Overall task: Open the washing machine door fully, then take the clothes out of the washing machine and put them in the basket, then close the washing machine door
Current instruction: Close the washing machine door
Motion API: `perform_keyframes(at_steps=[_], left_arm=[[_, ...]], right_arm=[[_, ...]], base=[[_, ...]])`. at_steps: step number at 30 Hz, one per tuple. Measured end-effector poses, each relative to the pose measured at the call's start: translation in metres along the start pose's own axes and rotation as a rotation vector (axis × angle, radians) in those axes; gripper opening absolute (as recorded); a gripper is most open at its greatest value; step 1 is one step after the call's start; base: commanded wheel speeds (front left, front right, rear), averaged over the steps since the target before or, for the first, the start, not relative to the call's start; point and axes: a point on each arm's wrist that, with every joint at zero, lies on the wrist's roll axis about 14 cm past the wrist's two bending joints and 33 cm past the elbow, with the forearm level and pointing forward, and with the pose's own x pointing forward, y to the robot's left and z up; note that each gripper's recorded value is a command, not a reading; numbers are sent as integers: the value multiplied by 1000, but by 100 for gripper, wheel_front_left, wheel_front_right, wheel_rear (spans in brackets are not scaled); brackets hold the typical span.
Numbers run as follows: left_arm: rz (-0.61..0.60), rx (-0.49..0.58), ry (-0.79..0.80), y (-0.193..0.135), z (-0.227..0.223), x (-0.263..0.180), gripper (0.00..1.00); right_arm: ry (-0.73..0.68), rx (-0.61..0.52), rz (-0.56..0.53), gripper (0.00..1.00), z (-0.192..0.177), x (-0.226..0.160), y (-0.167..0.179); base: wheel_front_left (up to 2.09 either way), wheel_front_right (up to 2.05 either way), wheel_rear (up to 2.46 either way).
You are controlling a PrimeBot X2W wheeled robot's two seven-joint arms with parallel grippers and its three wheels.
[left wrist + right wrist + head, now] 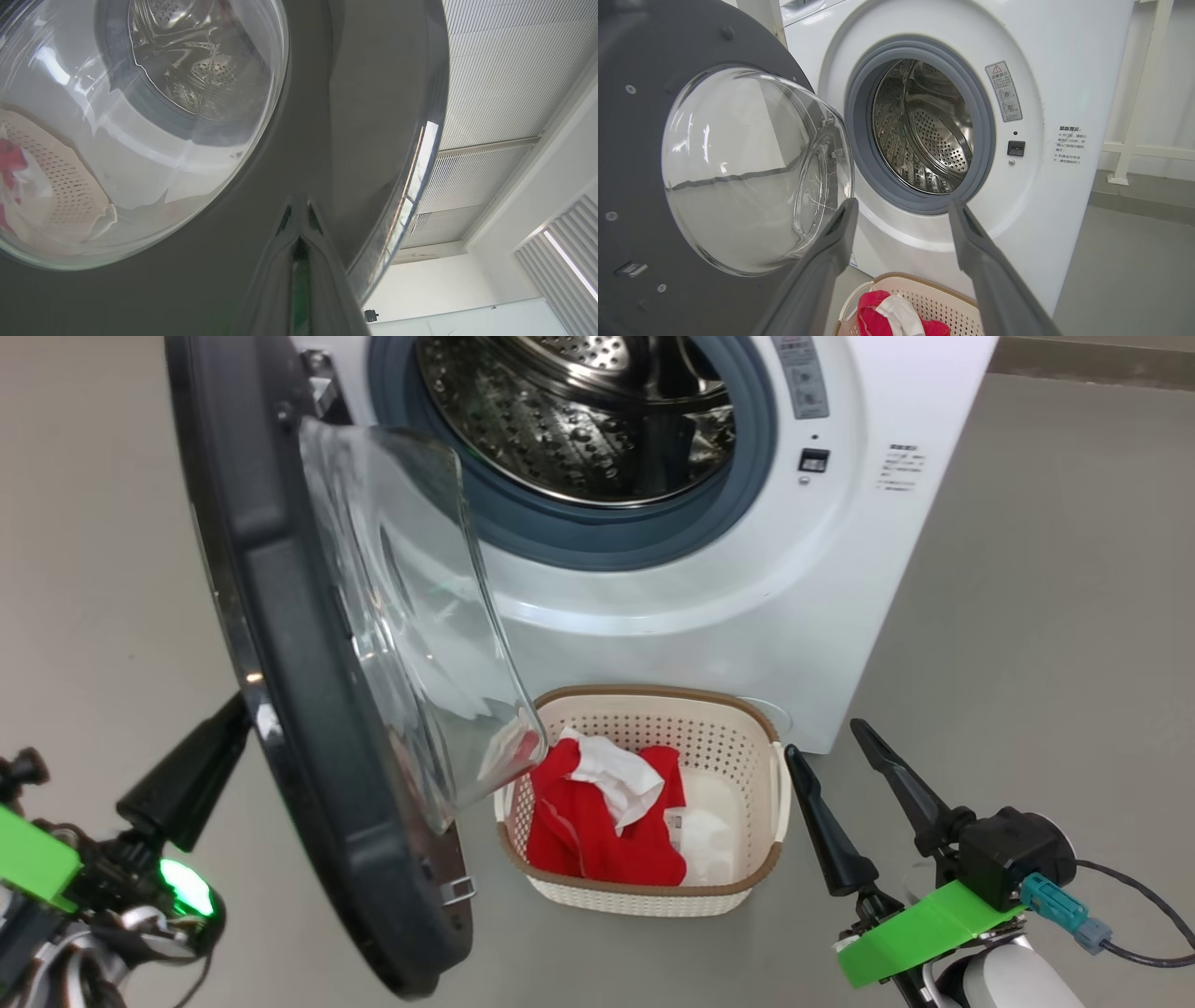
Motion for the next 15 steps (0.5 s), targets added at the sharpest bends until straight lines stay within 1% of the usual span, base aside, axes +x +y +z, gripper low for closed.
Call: perform_keyframes(at_steps=[9, 13, 15], left_arm=[[-18, -17, 59, -1, -24, 13, 0], [-31, -55, 52, -1, -25, 12, 0], [-38, -57, 46, -2, -23, 12, 0]], right_arm=[[-18, -11, -42, 100, 8, -10, -11], [-24, -14, -49, 100, 11, -12, -13], [-25, -15, -51, 100, 11, -12, -13]], base=[[0, 0, 0], [0, 0, 0], [0, 0, 0]])
